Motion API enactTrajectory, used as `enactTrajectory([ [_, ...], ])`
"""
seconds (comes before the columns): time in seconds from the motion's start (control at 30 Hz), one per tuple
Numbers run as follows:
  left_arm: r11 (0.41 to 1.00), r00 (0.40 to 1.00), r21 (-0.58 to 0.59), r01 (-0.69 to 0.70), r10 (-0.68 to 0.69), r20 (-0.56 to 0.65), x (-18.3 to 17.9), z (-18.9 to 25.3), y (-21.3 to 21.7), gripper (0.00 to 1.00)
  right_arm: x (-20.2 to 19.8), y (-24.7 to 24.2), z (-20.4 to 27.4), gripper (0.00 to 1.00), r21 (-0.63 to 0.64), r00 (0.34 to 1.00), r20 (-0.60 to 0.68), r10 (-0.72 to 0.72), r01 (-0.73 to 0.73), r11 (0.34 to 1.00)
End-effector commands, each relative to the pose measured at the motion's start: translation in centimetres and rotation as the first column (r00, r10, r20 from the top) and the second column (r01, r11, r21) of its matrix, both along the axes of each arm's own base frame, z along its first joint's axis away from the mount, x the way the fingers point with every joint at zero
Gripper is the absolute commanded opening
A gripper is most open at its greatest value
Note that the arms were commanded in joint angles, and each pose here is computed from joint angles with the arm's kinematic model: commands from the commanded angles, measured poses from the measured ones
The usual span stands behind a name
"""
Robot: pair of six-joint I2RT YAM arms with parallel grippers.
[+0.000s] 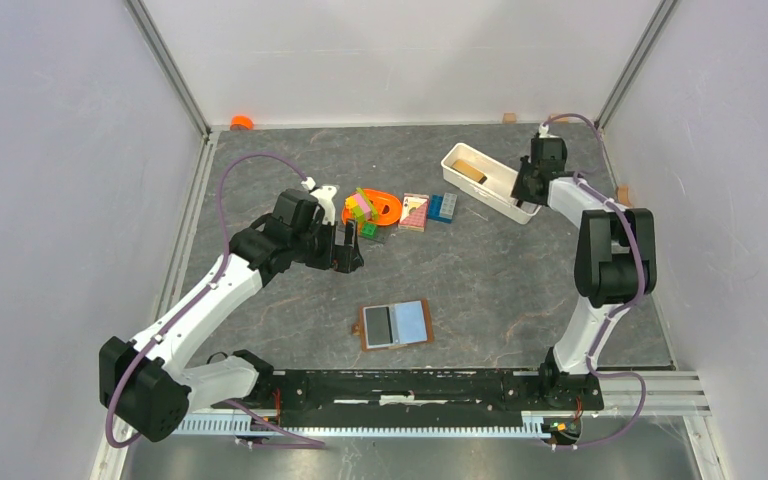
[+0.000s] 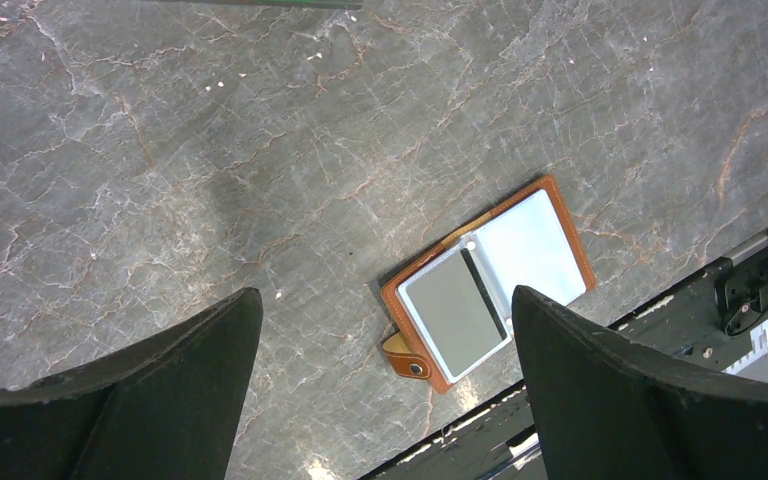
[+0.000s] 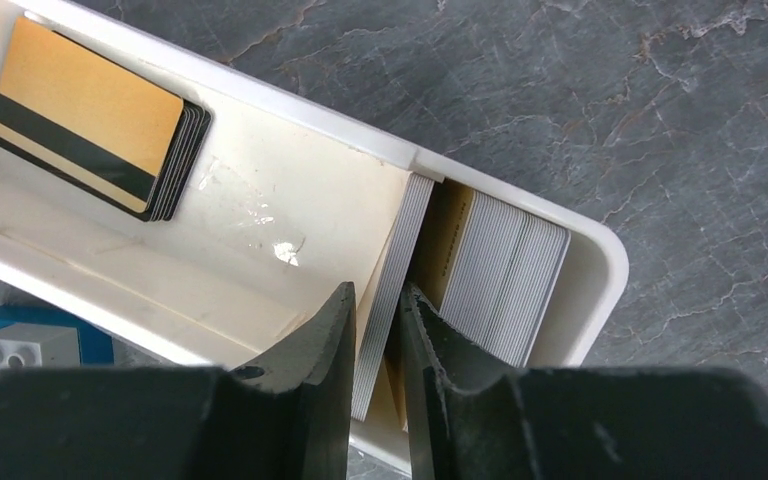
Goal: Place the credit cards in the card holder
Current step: Pick up the credit card from the storage box.
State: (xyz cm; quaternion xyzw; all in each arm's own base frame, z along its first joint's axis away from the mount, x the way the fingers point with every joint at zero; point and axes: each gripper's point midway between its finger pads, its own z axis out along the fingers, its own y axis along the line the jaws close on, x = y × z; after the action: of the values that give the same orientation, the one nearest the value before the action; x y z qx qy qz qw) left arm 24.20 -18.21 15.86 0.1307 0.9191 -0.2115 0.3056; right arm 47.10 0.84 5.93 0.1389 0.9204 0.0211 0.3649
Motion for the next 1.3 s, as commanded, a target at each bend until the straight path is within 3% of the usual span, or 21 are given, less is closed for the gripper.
enactTrajectory([
  [0.0,0.999,0.999,-0.007,0.032,-0.032,0.031,0.3,0.3,-0.5,1.0,1.4,-0.2,0.4,0.28,-0.03,1.0,0.002,-0.015,0.015,0.999],
  [0.33,0.999,0.999,-0.009,0.036,-0.036,0.028,0.2,0.3,-0.5,1.0,1.2,-0.3,-1.2,0.36,-0.033,0.995,-0.06,-0.085,0.084,0.996],
  [0.67,0.999,0.999,-0.012,0.035,-0.035,0.034,0.2,0.5,-0.5,1.0,2.4,1.1,4.4,0.34,0.091,0.986,0.124,-0.109,0.098,0.991],
  [0.87,0.999,0.999,-0.016,0.037,-0.036,0.037,0.1,0.6,-0.6,1.0,2.6,1.1,4.8,0.31,0.099,0.984,0.132,-0.116,0.103,0.99],
  [1.07,0.999,0.999,-0.017,0.039,-0.038,0.037,0.1,0.6,-0.6,1.0,1.9,1.0,3.5,0.17,0.082,0.989,0.088,-0.117,0.11,0.991],
  [1.27,0.999,0.999,-0.016,0.04,-0.039,0.036,0.1,0.6,-0.6,1.0,0.9,-0.2,4.6,0.1,0.045,0.981,0.108,-0.16,0.156,0.987],
])
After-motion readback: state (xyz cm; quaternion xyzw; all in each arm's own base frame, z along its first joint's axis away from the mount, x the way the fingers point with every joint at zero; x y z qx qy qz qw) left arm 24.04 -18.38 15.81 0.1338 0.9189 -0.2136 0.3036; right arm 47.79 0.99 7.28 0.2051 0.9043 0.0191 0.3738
